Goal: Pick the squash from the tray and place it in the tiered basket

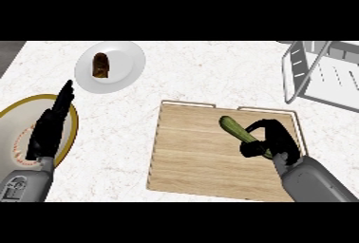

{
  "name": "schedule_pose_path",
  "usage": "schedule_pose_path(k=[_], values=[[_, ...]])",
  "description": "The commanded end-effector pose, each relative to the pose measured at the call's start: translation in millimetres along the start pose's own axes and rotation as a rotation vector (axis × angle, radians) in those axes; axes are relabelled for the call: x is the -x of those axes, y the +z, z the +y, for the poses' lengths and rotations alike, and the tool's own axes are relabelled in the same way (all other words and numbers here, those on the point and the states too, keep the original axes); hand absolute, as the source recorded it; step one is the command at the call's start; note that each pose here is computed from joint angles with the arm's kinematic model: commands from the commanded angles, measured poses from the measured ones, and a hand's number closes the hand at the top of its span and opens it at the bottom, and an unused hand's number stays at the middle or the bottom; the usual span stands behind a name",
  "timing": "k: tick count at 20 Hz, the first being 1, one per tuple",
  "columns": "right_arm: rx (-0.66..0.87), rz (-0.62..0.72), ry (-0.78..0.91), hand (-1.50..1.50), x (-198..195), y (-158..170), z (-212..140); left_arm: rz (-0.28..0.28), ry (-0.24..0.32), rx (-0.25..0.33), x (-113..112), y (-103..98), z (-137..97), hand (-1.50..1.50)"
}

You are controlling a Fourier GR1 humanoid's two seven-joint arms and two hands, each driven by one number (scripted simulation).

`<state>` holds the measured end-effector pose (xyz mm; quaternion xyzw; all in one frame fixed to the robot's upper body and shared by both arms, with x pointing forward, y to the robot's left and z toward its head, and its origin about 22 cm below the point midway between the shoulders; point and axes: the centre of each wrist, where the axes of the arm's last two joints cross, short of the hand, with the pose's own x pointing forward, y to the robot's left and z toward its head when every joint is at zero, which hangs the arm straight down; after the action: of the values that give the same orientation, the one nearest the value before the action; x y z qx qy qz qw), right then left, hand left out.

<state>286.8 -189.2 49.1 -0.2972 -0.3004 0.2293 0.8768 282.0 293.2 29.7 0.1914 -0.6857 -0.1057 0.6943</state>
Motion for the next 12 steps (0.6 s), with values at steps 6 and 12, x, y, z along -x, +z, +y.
schedule_pose_path(k=[6, 12], values=[[0.009, 0.101, -0.177, 1.5, -21.6, 9.8, -5.6, -0.004, -0.006, -0.005, -5.1, -2.7, 4.4, 0.0], [0.136, -0.244, -0.003, 1.5, -83.7, 32.7, -16.0, -0.016, -0.011, 0.012, -10.2, 2.0, -0.9, 0.0]])
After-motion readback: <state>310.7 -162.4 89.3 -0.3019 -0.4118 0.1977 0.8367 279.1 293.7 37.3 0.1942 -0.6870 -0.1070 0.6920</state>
